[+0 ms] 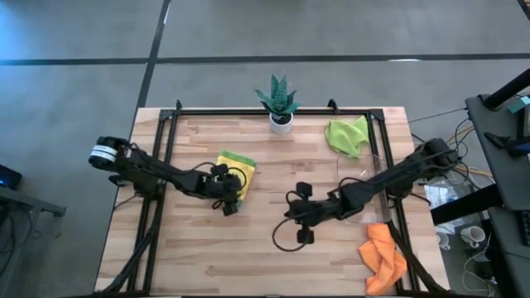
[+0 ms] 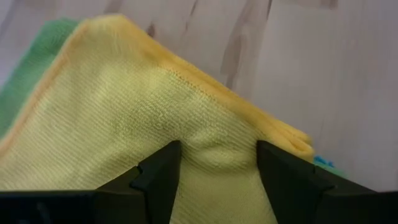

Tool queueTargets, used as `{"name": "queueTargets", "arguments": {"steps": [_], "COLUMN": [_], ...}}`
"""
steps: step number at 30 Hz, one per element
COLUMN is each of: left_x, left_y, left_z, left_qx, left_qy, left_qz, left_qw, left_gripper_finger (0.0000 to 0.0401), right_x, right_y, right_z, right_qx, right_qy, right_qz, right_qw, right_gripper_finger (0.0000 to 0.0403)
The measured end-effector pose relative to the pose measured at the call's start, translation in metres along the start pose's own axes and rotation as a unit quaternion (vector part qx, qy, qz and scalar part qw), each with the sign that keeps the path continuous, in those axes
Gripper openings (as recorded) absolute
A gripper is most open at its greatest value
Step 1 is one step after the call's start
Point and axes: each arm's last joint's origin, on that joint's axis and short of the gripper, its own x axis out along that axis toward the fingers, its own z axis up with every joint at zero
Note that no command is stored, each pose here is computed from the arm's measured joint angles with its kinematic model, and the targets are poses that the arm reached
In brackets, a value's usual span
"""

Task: Fold microfiber towels
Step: Move the stacked towels to the upper left of the table

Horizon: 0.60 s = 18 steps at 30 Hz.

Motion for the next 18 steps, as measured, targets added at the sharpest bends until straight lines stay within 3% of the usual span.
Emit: {"name": "queueTargets", "arguments": {"steps": [5, 10, 13, 18], "left_x": [-0.015, -0.025, -0.020, -0.001], "left_y": [0.005, 0.019, 0.035, 0.065], "left_z": [0.011, 0.023, 0.024, 0.018], "left_qx": [-0.014, -0.095, -0.140, -0.218], "left_qy": [0.003, -0.018, 0.016, 0.059], "left_qz": [0.004, 0.016, 0.015, 0.064], "left_qw": [1.000, 0.995, 0.990, 0.972], "left_gripper_finger": [0.0198, 0.0198, 0.0198, 0.0198], "right_x": [-0.008, -0.011, -0.012, -0.013], "right_y": [0.006, 0.014, 0.014, 0.015], "right_z": [-0.007, -0.010, -0.008, -0.005], "right_qx": [0.008, 0.001, 0.001, 0.002], "right_qy": [0.010, 0.004, 0.000, -0.006], "right_qz": [0.008, 0.018, 0.014, 0.016], "right_qw": [1.000, 1.000, 1.000, 1.000], "right_gripper_finger": [0.0009, 0.0009, 0.0009, 0.0009]}}
